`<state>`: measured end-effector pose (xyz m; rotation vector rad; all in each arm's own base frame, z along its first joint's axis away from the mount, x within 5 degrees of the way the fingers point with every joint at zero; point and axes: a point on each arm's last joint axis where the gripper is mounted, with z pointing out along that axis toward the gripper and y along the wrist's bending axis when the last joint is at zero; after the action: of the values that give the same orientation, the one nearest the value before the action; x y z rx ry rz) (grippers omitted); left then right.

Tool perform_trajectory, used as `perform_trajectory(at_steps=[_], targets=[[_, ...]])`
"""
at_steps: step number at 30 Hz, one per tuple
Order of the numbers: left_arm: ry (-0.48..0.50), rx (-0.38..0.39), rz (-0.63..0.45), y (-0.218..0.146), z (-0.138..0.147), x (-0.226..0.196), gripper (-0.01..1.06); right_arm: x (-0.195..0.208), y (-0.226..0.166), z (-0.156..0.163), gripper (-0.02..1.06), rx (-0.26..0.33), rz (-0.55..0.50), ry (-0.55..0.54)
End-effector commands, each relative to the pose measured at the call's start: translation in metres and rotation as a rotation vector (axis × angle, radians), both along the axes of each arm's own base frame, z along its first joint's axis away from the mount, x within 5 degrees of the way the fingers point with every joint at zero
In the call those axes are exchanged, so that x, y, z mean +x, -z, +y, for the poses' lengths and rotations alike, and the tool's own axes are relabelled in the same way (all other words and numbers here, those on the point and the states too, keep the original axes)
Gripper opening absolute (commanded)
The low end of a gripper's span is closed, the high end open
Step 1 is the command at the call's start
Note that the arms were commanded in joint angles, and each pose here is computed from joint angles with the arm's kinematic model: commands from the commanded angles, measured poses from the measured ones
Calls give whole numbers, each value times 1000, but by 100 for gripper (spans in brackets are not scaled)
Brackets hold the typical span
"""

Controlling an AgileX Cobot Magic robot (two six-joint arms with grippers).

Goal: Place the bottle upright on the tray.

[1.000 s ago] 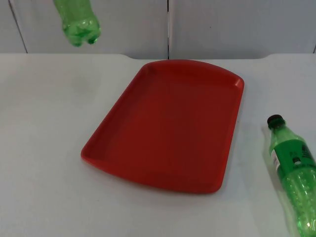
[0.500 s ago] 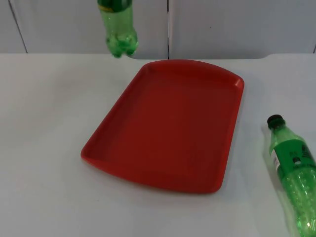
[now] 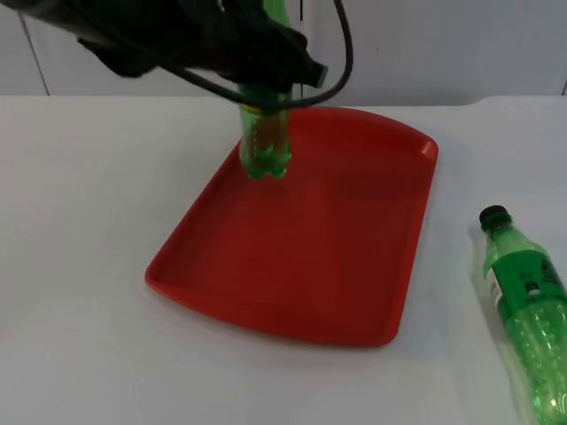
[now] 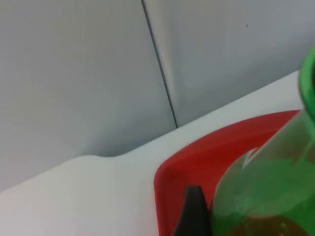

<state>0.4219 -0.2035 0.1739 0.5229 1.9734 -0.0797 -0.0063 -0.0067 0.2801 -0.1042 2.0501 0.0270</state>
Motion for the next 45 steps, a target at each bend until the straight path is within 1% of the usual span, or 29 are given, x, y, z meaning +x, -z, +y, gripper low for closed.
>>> perform_trajectory(at_steps=[1, 8, 15, 21, 22, 23, 24, 26, 29, 30, 31, 33, 34, 37, 45], targets=[[-26, -32, -33, 2, -2, 2, 0, 0, 0, 0, 105, 6, -10, 1], [-48, -53, -29, 22, -3, 6, 0, 0, 0, 0, 105, 6, -10, 1], [-26, -36, -29, 24, -6, 4, 0, 0, 0, 0, 105, 6, -10, 1], [-29, -42, -25, 25, -6, 4, 0, 0, 0, 0, 105, 6, -10, 1], [-28, -41, -23, 25, -6, 4, 2, 0, 0, 0, 105, 6, -10, 1], [-24, -40, -15, 25, -6, 4, 7, 0, 0, 0, 105, 6, -10, 1], [-24, -40, -15, 25, -6, 4, 7, 0, 0, 0, 105, 6, -10, 1], [-19, -38, -2, 26, -7, 3, 22, 0, 0, 0, 105, 6, -10, 1], [-2, -25, 9, 28, -8, 2, 53, 0, 0, 0, 105, 6, -10, 1], [-2, -25, 9, 28, -8, 2, 53, 0, 0, 0, 105, 6, -10, 1], [-1, -27, 13, 28, -8, 2, 66, 0, 0, 0, 105, 6, -10, 1], [5, -26, 32, 29, -8, 1, 79, 0, 0, 0, 105, 6, -10, 1], [5, -26, 32, 29, -8, 1, 79, 0, 0, 0, 105, 6, -10, 1], [13, -23, 52, 31, -9, 0, 89, 0, 0, 0, 105, 6, -10, 1], [37, -15, 112, 36, -10, -3, 90, 0, 0, 0, 105, 6, -10, 1]])
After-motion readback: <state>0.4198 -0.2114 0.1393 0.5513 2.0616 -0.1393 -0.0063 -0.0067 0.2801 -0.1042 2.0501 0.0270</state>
